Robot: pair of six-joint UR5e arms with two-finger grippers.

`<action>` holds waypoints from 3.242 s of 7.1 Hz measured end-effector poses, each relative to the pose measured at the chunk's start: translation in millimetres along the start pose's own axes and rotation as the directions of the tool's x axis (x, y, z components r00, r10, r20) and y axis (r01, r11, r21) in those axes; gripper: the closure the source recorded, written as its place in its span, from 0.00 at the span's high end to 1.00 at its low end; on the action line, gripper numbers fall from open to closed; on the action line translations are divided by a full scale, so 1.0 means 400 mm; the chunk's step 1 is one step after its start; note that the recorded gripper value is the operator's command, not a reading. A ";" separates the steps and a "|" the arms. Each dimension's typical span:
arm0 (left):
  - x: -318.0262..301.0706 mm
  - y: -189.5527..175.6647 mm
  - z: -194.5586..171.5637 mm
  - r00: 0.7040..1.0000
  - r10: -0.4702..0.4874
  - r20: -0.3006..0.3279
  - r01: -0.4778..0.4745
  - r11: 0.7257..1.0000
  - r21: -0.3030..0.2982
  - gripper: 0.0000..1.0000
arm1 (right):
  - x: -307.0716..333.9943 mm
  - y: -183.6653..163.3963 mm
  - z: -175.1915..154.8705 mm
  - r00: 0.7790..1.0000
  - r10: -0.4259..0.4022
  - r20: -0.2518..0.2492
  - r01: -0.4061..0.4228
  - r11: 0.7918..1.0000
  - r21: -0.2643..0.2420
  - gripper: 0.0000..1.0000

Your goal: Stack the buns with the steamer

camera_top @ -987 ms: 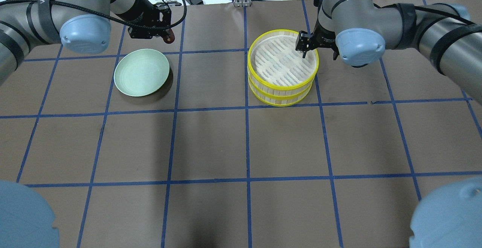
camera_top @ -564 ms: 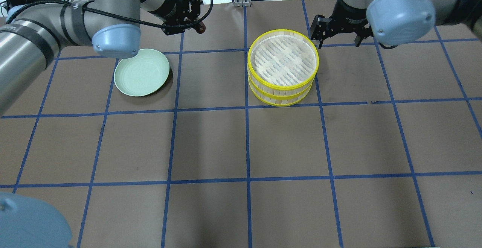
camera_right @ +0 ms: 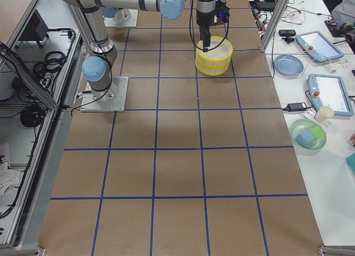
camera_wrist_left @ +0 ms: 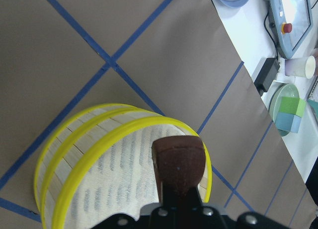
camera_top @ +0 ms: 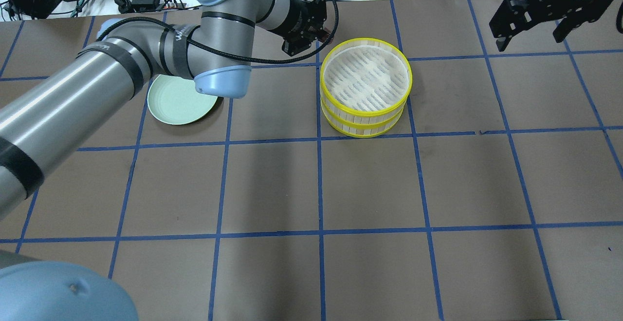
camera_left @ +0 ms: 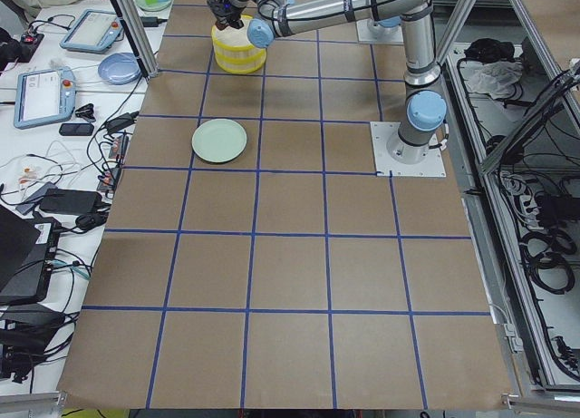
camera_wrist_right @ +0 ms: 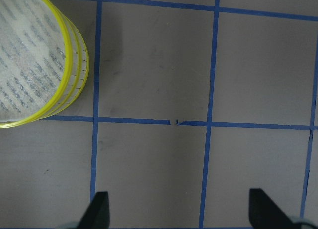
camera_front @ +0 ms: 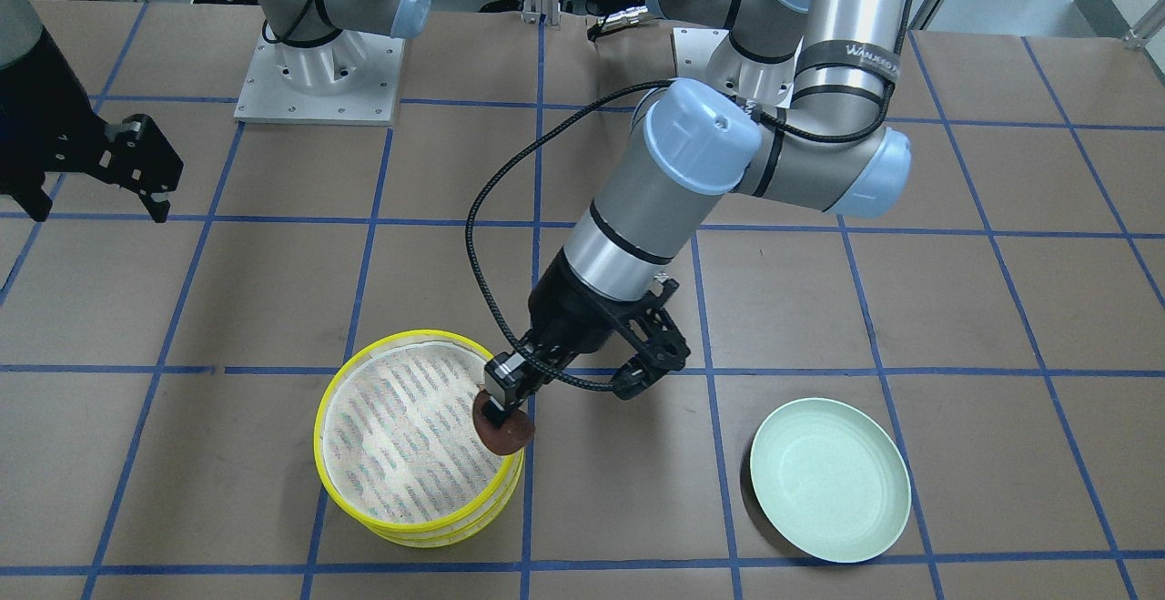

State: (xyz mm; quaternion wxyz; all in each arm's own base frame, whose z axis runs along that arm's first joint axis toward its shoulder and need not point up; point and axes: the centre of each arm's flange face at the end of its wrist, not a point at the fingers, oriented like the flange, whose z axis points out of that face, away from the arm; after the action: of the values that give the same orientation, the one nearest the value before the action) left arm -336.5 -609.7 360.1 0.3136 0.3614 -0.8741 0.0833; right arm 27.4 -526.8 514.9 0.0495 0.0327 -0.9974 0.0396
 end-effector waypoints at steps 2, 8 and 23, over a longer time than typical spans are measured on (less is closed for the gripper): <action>-0.006 0.111 0.103 0.999 -0.039 0.019 0.040 0.996 -0.081 0.61 | -0.023 0.049 -0.059 0.999 0.036 0.007 -0.037 0.999 0.016 1.00; 0.002 0.159 0.122 1.000 -0.014 0.009 0.015 0.992 -0.124 1.00 | -0.076 0.068 -0.084 0.999 0.032 0.015 -0.033 0.999 0.027 1.00; -0.292 -0.351 -0.662 0.537 0.654 0.532 -0.616 0.735 -0.283 1.00 | -0.413 0.089 -0.077 0.991 -0.093 0.096 0.090 0.995 0.038 1.00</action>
State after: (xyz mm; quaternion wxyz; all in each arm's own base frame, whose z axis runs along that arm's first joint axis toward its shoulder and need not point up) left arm -47.9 -545.3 486.8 -0.0210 0.0166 -0.9986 0.0456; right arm 191.9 -478.6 525.7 0.0021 0.0812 -0.9953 0.0524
